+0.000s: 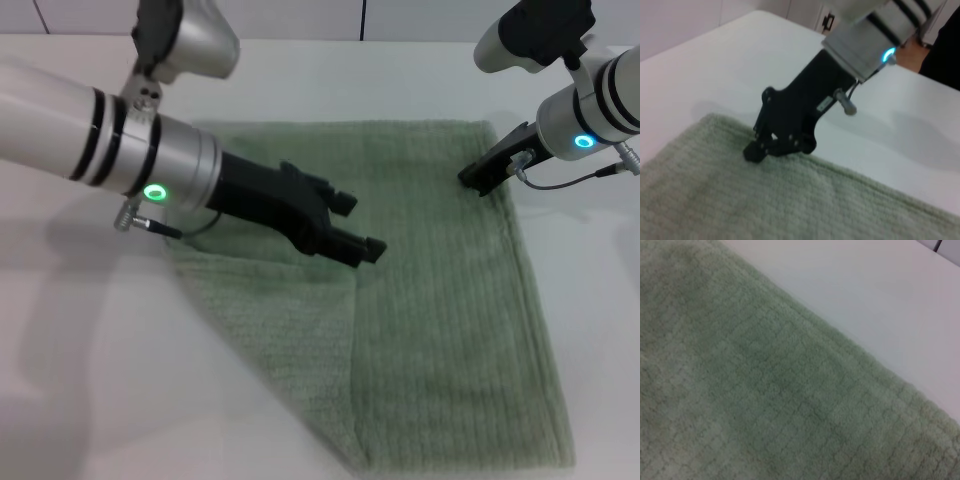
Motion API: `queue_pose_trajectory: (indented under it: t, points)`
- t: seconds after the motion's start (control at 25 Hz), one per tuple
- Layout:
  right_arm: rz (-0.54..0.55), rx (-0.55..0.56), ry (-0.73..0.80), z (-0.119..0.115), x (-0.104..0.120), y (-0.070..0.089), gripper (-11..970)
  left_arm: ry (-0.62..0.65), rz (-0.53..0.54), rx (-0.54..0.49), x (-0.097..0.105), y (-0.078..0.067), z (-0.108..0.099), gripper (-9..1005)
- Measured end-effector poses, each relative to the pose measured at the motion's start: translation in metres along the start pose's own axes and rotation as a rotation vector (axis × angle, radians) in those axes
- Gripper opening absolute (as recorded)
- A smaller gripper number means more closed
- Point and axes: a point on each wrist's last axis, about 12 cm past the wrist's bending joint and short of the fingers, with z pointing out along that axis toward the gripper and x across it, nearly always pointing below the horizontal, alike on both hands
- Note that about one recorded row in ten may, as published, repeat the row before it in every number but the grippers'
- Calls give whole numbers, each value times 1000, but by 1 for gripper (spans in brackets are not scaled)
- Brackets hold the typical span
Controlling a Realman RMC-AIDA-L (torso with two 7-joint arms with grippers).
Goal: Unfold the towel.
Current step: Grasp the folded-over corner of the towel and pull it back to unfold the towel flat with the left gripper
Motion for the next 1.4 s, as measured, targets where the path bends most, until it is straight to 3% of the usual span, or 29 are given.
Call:
queue_pose_trajectory:
  t: [0.64,1.4]
  points:
    - [-1,-1,-2,0,0,1,76,100,33,-30,13,-2,27,753]
    - [1,-1,-1,0,0,0,85,145,51,-39,18,-4,40,751]
